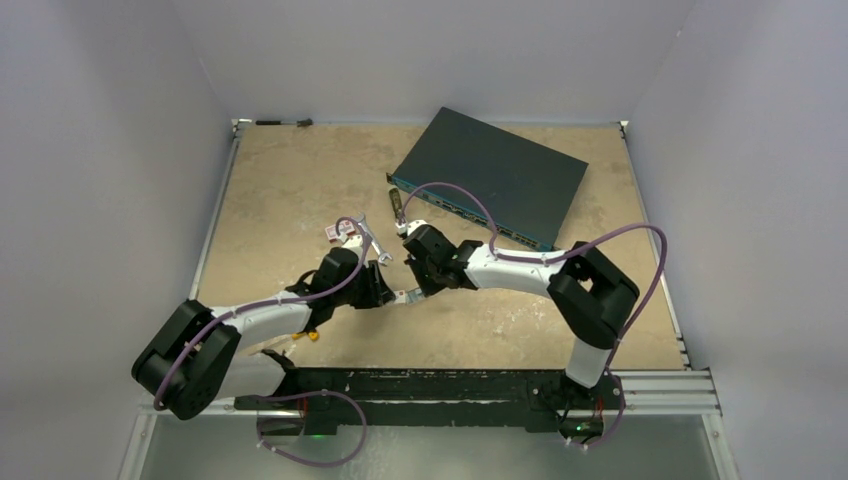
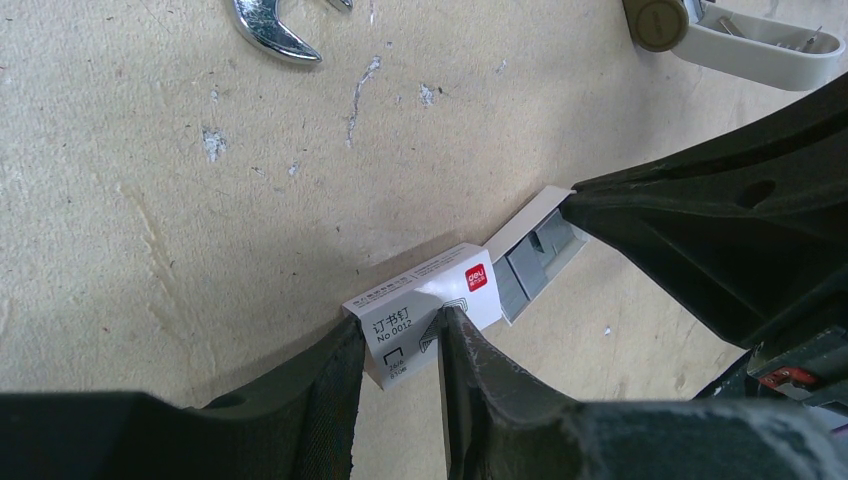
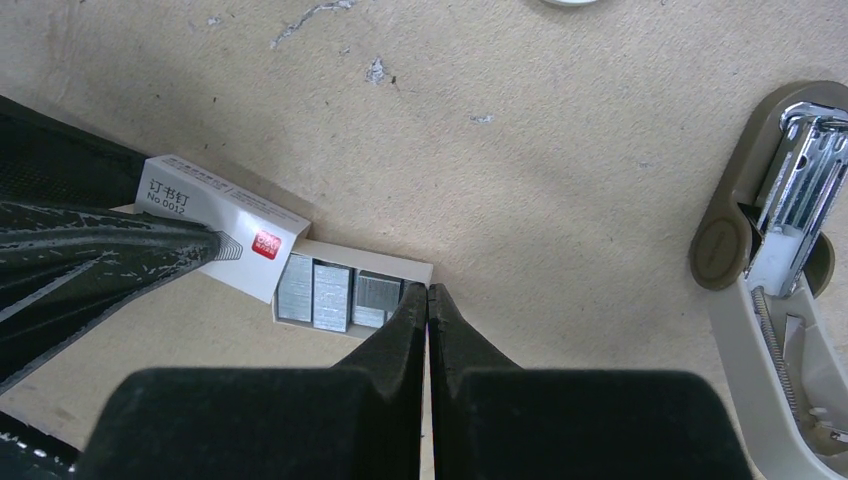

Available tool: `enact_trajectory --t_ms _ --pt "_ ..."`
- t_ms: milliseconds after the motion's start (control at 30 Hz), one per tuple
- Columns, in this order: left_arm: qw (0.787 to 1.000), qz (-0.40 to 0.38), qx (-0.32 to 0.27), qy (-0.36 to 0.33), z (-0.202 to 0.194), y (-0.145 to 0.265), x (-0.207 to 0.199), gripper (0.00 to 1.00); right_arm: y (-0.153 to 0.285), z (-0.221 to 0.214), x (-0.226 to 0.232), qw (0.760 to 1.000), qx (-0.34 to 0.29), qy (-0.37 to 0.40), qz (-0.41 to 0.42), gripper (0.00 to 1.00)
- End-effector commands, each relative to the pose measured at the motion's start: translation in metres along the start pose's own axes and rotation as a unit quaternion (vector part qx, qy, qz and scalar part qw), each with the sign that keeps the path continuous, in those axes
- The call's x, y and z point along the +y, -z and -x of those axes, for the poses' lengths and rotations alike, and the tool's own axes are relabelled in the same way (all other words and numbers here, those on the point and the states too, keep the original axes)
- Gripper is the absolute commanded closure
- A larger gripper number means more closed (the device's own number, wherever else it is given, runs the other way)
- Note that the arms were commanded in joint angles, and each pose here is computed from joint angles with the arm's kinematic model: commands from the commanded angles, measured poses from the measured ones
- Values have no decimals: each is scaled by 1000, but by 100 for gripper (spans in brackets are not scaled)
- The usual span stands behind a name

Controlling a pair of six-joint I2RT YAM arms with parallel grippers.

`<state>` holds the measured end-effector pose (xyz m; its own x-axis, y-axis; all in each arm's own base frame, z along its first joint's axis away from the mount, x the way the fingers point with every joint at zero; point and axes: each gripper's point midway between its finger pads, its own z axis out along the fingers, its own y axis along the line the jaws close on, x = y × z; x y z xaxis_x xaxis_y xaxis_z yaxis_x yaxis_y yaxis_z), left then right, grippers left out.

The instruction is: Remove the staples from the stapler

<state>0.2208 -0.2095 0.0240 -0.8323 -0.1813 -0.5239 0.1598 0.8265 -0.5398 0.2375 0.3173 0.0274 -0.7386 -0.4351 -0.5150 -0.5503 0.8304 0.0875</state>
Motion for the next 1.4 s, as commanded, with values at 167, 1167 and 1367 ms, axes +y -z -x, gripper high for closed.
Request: enact_trajectory --t_ms 167,1167,1367 --pt "1000 5 -2 -11 -2 1 4 69 12 23 10 999 -34 -16 28 100" --pt "1000 2 0 -10 -1 -1 1 69 1 18 1 996 -5 -94 2 100" --pt "1000 0 -1 -9 0 -1 1 69 3 22 -2 994 -16 -111 -8 100"
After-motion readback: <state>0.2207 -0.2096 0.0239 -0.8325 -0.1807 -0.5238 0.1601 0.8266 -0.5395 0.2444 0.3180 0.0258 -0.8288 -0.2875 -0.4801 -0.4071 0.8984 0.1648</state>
